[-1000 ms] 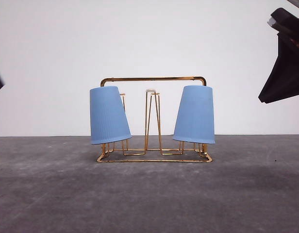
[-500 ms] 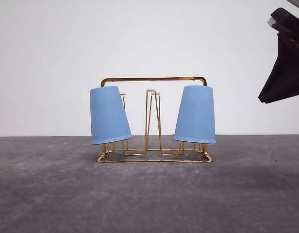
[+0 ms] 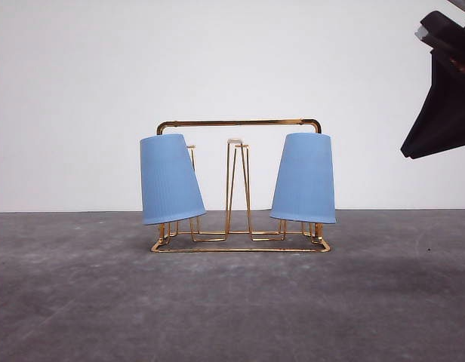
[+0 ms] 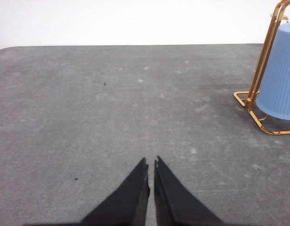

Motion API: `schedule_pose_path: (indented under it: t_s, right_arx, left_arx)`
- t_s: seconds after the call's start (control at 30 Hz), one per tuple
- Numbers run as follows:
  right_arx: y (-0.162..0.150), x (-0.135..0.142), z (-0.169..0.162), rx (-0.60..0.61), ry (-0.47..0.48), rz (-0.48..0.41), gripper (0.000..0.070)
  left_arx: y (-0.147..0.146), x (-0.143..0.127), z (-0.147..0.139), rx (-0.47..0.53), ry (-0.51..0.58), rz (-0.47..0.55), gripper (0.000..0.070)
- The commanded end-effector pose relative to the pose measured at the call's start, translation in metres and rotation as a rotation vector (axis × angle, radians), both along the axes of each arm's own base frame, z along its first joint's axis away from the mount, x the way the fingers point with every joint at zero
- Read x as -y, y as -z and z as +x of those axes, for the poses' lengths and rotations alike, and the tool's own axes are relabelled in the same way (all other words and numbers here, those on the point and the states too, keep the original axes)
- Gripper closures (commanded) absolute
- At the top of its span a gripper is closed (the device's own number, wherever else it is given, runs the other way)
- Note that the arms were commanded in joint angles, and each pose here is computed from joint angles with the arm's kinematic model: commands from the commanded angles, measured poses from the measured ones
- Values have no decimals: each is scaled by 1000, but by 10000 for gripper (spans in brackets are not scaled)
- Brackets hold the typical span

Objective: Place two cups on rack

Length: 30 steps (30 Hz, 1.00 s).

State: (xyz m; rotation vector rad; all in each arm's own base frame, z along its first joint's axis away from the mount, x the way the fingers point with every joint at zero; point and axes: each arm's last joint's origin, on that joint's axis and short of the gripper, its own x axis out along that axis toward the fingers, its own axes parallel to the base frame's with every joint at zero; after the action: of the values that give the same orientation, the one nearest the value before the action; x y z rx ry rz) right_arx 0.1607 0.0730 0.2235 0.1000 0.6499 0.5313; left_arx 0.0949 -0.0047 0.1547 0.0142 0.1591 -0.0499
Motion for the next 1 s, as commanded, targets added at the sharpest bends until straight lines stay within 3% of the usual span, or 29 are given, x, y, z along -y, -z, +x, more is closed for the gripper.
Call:
schedule_pose_path:
  t_s: [0.0,0.43,0.6,0.73,0.97]
  right_arx:
    - [-3,-1,1,13,-1,11,665]
    - [-10,-3,5,93,-2,42,665]
    - [-13,2,1,160,-21,-42,665]
    - [-4,22,-11,215,92,-75,665]
    - [41,56,-45,319,320,-82,665]
  left_arx:
    - [5,0,1,-14,0,4,700]
    - [5,0,1,-13,0,4,700]
    - [5,0,1,-13,0,4,700]
    - [5,0,1,-14,0,4,700]
    - [5,0,1,-13,0,4,700]
